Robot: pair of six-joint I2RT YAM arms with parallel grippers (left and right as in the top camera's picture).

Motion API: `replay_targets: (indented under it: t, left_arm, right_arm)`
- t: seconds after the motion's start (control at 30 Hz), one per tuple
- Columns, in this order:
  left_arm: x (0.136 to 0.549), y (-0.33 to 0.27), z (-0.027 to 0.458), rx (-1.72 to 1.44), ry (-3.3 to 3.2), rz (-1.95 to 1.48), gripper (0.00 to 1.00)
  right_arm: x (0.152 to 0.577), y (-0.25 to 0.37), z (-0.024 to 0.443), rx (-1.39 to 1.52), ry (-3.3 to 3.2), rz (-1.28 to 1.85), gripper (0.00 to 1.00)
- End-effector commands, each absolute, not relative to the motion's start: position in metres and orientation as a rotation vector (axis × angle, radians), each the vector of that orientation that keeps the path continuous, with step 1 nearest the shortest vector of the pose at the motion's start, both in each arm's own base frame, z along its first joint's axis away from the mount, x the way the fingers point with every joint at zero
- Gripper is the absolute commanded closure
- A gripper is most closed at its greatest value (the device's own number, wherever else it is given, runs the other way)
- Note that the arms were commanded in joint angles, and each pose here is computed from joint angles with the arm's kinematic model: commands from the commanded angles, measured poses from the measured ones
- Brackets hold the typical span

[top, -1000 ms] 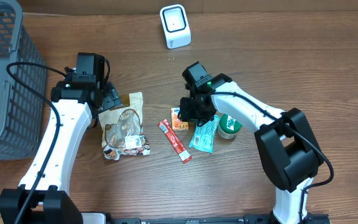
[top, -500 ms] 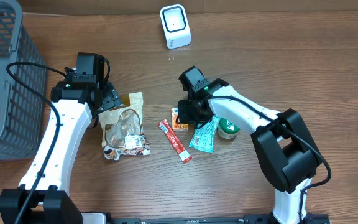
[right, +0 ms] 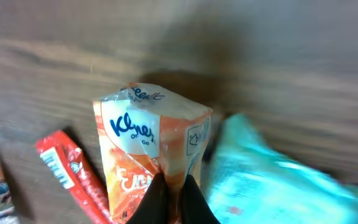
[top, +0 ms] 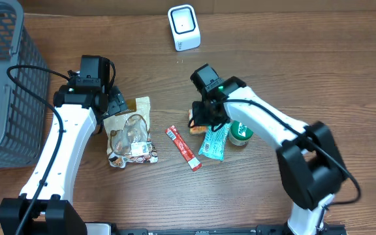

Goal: Scan the item barcode
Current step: 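Carry the Kleenex pack leftward toward the PanTree bag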

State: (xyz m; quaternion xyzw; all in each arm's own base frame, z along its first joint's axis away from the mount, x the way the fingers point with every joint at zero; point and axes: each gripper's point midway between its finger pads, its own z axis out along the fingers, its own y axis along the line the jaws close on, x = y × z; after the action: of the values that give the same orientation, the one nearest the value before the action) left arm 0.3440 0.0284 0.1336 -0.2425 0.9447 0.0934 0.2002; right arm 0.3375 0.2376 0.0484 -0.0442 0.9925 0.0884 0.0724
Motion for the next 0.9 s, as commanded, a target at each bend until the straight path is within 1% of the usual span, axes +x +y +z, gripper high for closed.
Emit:
replay_targets:
  t: [0.0, 0.2, 0.23, 0.43, 0.57, 0.67, 0.87]
  left_arm:
    - [0.347, 0.027, 0.146, -0.665, 2.612, 0.24, 0.01]
    - [0.347, 0.027, 0.146, -0.665, 2.612, 0.24, 0.01]
    - [0.347, 0.027, 0.146, -0.665, 2.612, 0.24, 0.0]
    - [0.347, 0.027, 0.146, -0.665, 2.612, 0.24, 0.0]
    - [0.347, 0.027, 0.146, -0.665, 2.612, 0.24, 0.0]
    - [0.347, 0.027, 0.146, -0.665, 2.612, 0.24, 0.0]
    - [0.347, 0.027, 0.146, -0.665, 2.612, 0.24, 0.01]
  right_arm:
    - [0.36, 0.232, 0.103, -0.225, 2.721, -0.002, 0.96]
    - [0.353, 0.236, 0.124, -0.348, 2.484, -0.386, 0.96]
    - [0.35, 0.24, 0.135, -0.427, 2.385, -0.501, 0.96]
    - [0.34, 0.258, 0.154, -0.564, 2.204, -0.661, 0.96]
    - [0.344, 0.264, 0.15, -0.685, 2.147, -0.749, 0.96]
    - [0.351, 0.273, 0.139, -0.811, 2.109, -0.799, 0.96]
    - [0.363, 0.281, 0.121, -0.942, 2.026, -0.931, 0.96]
